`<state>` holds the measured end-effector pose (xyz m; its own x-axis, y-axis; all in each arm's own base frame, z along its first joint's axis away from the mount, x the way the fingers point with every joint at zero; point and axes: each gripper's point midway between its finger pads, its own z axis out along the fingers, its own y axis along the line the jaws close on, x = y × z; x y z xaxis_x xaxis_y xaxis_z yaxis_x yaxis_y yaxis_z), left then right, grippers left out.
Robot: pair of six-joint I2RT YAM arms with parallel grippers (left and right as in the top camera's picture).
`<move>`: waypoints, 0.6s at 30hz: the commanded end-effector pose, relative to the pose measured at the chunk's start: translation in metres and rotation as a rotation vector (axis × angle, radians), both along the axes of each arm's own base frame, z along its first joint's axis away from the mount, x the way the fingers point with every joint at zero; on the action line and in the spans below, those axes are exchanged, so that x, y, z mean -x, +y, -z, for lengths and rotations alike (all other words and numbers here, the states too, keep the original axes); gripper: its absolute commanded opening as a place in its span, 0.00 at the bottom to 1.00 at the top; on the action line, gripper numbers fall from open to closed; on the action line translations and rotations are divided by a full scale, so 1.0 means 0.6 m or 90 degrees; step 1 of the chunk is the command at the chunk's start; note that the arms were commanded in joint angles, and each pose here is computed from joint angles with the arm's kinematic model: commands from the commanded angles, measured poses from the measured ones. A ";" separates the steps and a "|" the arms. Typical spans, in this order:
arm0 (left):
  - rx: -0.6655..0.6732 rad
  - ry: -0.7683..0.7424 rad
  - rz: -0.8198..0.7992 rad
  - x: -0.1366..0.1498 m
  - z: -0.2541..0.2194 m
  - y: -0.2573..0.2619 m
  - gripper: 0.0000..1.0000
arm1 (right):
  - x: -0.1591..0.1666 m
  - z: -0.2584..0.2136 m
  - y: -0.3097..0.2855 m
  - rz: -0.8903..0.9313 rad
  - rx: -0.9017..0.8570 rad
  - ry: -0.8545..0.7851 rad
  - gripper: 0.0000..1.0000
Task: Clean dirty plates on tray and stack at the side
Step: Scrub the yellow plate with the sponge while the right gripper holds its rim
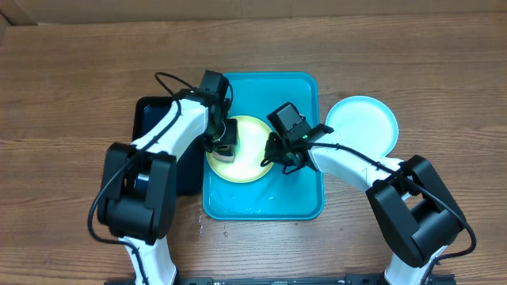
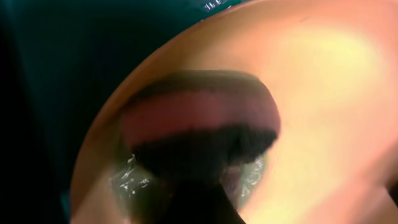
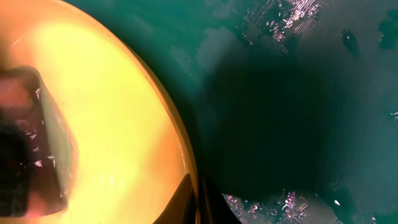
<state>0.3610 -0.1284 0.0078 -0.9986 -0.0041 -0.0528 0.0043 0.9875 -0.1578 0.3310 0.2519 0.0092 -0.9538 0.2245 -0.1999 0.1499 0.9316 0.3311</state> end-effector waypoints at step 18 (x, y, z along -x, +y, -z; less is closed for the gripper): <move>0.390 -0.006 0.086 -0.001 -0.142 -0.131 0.04 | 0.001 -0.010 0.000 -0.004 0.000 -0.013 0.04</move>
<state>0.3500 -0.1886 0.0253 -0.9967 0.0594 0.0546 0.0182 0.8247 -0.5653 0.3315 0.2489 0.0091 -0.9513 0.2274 -0.2079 0.1534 0.9348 0.3205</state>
